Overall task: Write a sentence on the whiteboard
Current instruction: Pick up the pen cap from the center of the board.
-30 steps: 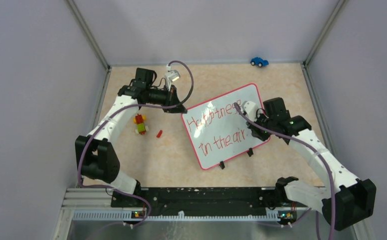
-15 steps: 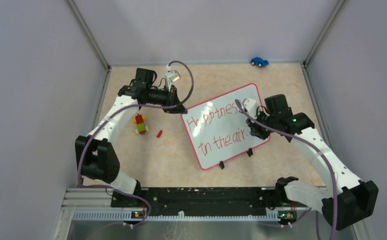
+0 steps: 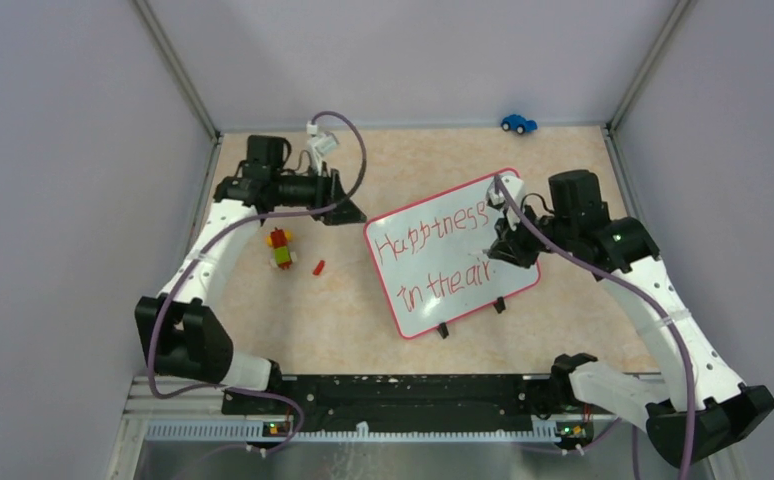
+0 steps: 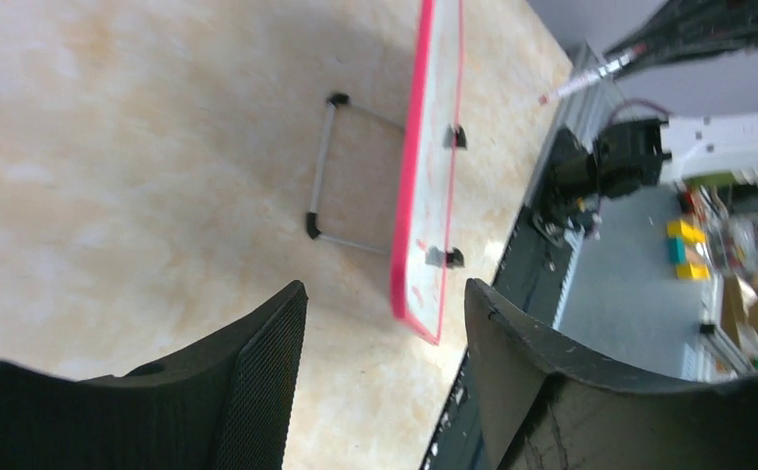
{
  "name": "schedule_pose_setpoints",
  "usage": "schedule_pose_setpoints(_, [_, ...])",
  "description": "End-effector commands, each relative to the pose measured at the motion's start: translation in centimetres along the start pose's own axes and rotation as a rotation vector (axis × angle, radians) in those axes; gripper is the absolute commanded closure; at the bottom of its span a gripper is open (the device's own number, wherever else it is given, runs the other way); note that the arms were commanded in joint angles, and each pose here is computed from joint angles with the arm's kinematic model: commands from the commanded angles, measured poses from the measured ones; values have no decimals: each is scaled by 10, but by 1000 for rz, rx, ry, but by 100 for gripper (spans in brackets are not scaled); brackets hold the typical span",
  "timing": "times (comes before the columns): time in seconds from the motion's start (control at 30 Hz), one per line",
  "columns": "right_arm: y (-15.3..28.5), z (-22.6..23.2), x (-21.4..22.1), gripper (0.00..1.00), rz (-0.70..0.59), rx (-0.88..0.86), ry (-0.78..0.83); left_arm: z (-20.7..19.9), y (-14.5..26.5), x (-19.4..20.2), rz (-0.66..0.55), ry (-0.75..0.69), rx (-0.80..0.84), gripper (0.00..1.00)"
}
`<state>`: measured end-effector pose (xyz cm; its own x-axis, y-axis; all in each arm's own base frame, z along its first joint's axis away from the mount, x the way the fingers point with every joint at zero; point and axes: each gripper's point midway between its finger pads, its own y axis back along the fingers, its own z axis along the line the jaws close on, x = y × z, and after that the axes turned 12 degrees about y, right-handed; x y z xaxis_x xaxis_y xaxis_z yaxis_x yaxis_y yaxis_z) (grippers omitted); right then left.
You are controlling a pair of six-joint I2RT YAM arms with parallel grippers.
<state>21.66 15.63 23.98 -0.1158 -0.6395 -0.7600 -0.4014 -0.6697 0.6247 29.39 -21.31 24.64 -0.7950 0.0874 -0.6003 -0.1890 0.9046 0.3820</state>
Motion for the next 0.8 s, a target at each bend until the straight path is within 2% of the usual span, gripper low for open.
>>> schedule_pose_setpoints(0.0, [14,1,-37,100,-128,-12,-22,-11,65,-50,-225,-83,-50,33])
schedule_pose_setpoints(0.07, [14,0,-42,100,-149,-9,-44,11,93,-55,-294,-66,-153,32])
schedule_pose_setpoints(0.13, [14,-2,-47,100,-165,-1,-72,39,111,-44,-286,-65,-296,32])
schedule_pose_setpoints(0.3, [13,-8,-59,100,-218,30,-123,98,117,29,-97,-31,-514,35])
schedule_pose_setpoints(0.47, [14,-18,-66,100,-232,53,-150,134,111,81,31,-10,-576,38])
schedule_pose_setpoints(0.77, [19,-27,-74,100,-257,68,-171,170,88,122,155,39,-598,44])
